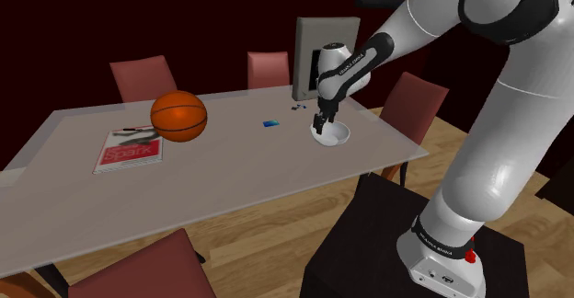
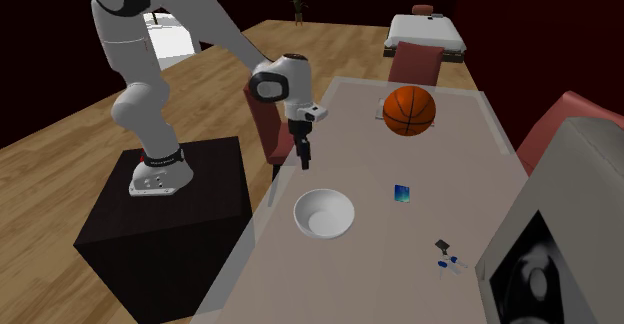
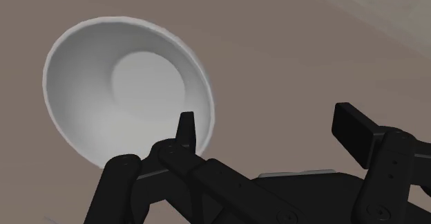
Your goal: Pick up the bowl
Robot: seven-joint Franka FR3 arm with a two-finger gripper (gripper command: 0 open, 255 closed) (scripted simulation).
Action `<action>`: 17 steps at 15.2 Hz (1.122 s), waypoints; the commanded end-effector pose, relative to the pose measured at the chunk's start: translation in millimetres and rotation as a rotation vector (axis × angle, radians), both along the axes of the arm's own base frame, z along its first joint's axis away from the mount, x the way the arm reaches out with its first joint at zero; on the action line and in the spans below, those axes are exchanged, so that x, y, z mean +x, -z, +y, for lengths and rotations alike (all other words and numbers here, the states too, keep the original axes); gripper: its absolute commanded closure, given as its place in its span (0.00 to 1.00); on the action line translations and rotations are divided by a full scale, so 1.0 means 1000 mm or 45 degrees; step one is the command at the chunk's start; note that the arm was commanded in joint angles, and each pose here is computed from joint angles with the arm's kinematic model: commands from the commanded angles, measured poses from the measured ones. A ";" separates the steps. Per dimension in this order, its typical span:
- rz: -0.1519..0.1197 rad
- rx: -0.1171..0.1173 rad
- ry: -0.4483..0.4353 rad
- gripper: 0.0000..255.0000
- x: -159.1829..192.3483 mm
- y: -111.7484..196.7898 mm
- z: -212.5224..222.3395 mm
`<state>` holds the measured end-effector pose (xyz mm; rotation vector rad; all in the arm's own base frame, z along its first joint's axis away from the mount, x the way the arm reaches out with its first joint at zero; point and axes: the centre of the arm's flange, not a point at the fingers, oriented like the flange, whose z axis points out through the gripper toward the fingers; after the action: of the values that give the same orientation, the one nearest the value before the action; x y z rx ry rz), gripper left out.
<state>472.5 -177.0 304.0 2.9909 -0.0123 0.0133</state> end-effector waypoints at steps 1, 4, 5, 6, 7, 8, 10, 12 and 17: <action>0.001 -0.002 -0.005 0.00 0.011 0.019 -0.019; 0.003 -0.004 -0.011 0.00 0.029 0.048 -0.040; 0.004 -0.005 -0.013 0.00 0.034 0.057 -0.047; 0.004 -0.005 -0.013 0.00 0.036 0.060 -0.049; 0.004 -0.005 -0.013 0.00 0.036 0.065 -0.049; 0.004 -0.005 -0.013 0.00 0.036 0.070 -0.049; 0.004 -0.005 -0.013 0.00 0.036 0.081 -0.049; 0.004 -0.005 -0.013 0.00 0.036 0.091 -0.049; 0.004 -0.005 -0.013 1.00 0.036 0.099 -0.049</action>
<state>508.0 -226.1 205.7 2.9871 0.0037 0.0096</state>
